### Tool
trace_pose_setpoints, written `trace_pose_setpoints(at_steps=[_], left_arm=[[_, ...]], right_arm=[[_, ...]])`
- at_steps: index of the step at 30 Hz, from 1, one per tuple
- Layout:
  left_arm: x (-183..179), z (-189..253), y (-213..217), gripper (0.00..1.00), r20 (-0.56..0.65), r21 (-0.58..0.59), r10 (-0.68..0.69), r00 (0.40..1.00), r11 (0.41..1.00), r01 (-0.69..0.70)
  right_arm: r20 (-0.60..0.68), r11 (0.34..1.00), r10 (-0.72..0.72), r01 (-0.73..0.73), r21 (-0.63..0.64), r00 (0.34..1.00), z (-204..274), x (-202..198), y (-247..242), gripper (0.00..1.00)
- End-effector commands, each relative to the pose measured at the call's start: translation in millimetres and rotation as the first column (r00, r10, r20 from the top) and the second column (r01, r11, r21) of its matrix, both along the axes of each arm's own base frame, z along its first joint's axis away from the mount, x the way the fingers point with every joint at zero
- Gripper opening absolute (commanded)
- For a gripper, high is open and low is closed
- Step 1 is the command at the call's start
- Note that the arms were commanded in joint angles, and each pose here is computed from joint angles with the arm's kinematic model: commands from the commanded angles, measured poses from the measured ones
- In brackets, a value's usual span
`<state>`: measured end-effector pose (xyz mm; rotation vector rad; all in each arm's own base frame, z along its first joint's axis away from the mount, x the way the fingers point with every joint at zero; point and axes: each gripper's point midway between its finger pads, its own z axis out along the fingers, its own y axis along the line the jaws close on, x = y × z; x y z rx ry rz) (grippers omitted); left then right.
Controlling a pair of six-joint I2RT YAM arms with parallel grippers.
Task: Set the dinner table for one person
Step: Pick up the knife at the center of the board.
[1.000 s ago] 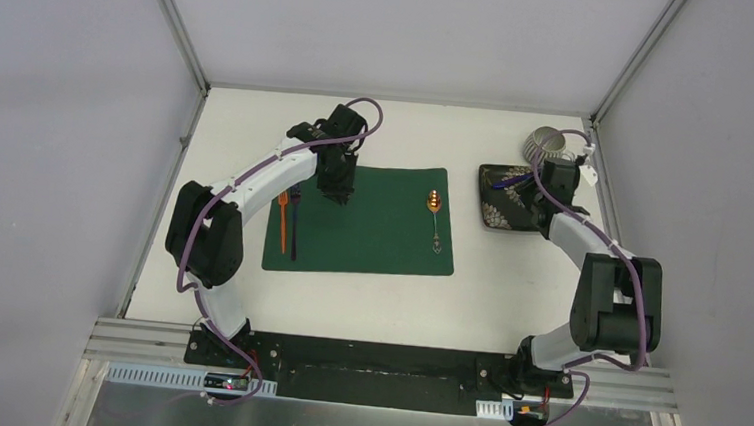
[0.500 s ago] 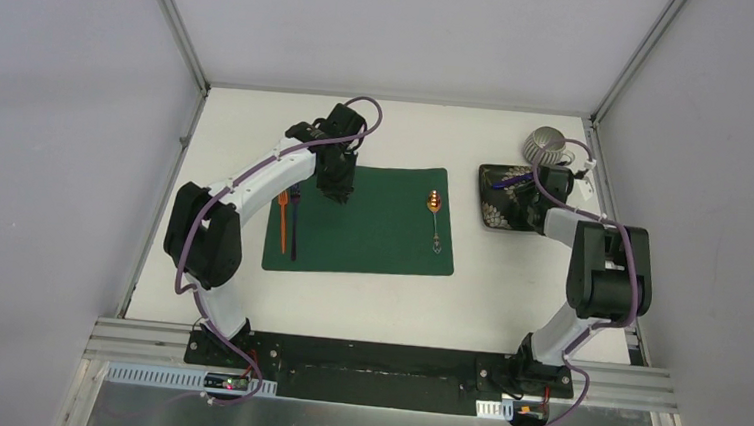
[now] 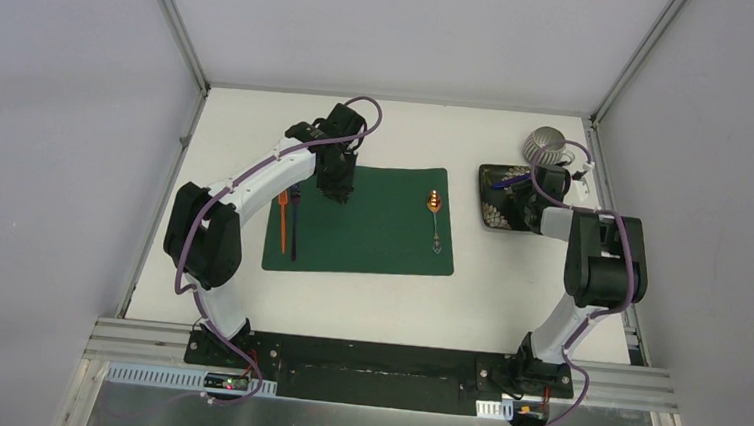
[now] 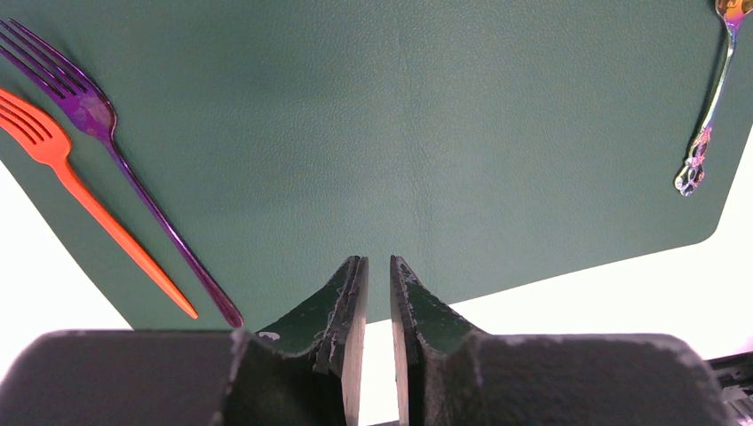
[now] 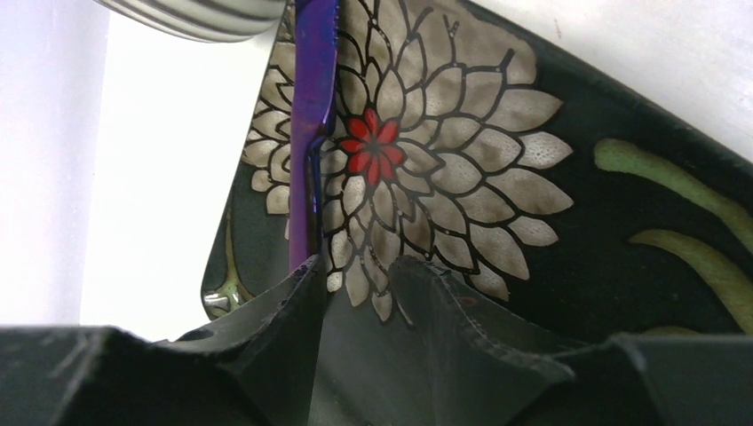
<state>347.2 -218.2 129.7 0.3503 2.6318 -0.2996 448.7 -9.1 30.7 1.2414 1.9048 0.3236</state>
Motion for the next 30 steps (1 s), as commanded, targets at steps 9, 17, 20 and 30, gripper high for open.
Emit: trace_pose_setpoints(at_steps=[9,17,20,30], left_arm=[[-1.6,20.0,-3.9,0.17,0.043,-0.021,-0.007,0.999,1.0,0.008],[-1.3,18.2,-5.1,0.17,0.037,-0.023,-0.009,0.999,1.0,0.009],[-1.0,16.9,-4.7,0.17,0.035,-0.019,-0.009,0.999,1.0,0.009],[-1.5,15.0,-5.5,0.17,0.029,-0.018,-0.009,1.0,1.0,0.01]], right_arm=[[0.155,0.996,-0.047,0.034,0.086,0.987,10.1,18.1,1.9,0.55],[0.151,0.993,-0.049,0.031,0.116,0.987,-7.9,26.4,5.6,0.56],[0.149,0.991,-0.052,0.033,0.129,0.988,-12.6,29.1,6.6,0.56],[0.146,0.99,-0.041,0.02,0.139,0.988,-21.2,37.8,9.3,0.52]])
